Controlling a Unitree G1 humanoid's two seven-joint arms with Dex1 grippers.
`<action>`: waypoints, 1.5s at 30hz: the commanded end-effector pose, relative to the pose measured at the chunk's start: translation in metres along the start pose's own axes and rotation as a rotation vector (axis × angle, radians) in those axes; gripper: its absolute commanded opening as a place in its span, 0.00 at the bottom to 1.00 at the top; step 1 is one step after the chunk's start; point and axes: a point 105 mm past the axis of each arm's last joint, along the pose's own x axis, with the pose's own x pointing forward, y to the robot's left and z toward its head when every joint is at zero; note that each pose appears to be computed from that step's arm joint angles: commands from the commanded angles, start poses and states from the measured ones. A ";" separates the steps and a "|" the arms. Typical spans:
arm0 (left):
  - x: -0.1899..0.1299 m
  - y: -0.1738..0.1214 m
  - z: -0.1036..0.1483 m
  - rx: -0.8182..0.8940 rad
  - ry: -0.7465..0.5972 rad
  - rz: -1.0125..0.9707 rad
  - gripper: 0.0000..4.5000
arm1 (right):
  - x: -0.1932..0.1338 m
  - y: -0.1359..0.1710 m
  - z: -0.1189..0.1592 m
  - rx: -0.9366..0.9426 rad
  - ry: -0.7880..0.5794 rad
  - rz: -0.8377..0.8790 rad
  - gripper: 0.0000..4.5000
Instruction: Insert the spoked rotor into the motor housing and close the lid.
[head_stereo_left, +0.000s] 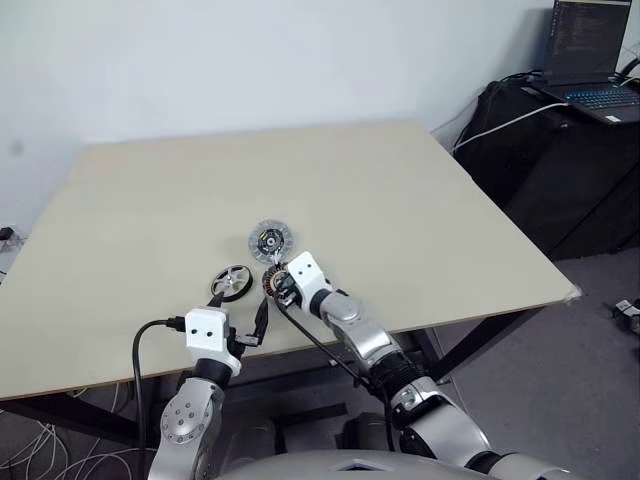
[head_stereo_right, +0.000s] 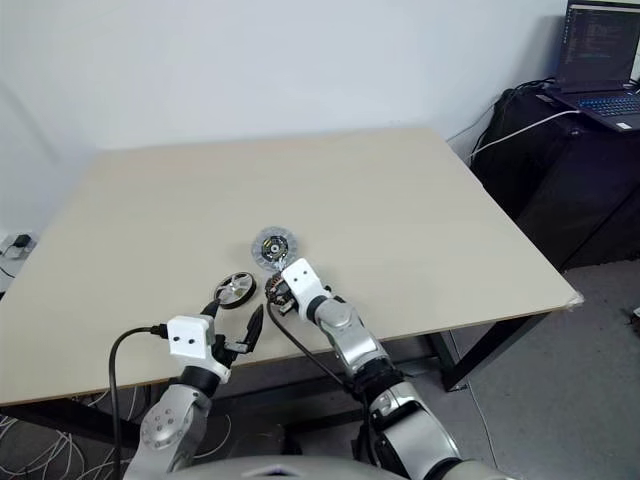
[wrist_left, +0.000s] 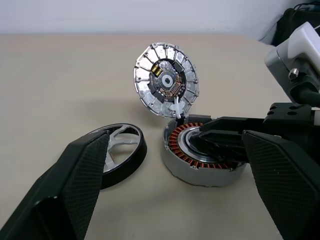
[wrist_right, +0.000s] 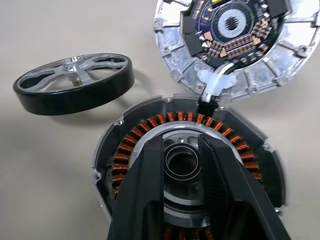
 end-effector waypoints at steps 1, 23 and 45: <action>0.001 -0.002 0.023 0.005 -0.074 -0.005 1.00 | 0.004 0.000 0.018 -0.020 -0.055 0.006 0.15; -0.008 -0.017 0.031 -0.003 -0.062 -0.007 1.00 | -0.002 0.007 0.030 0.050 -0.106 0.082 0.58; 0.002 -0.011 0.000 -0.013 -0.043 0.006 1.00 | 0.007 0.011 0.033 0.015 -0.043 0.088 0.01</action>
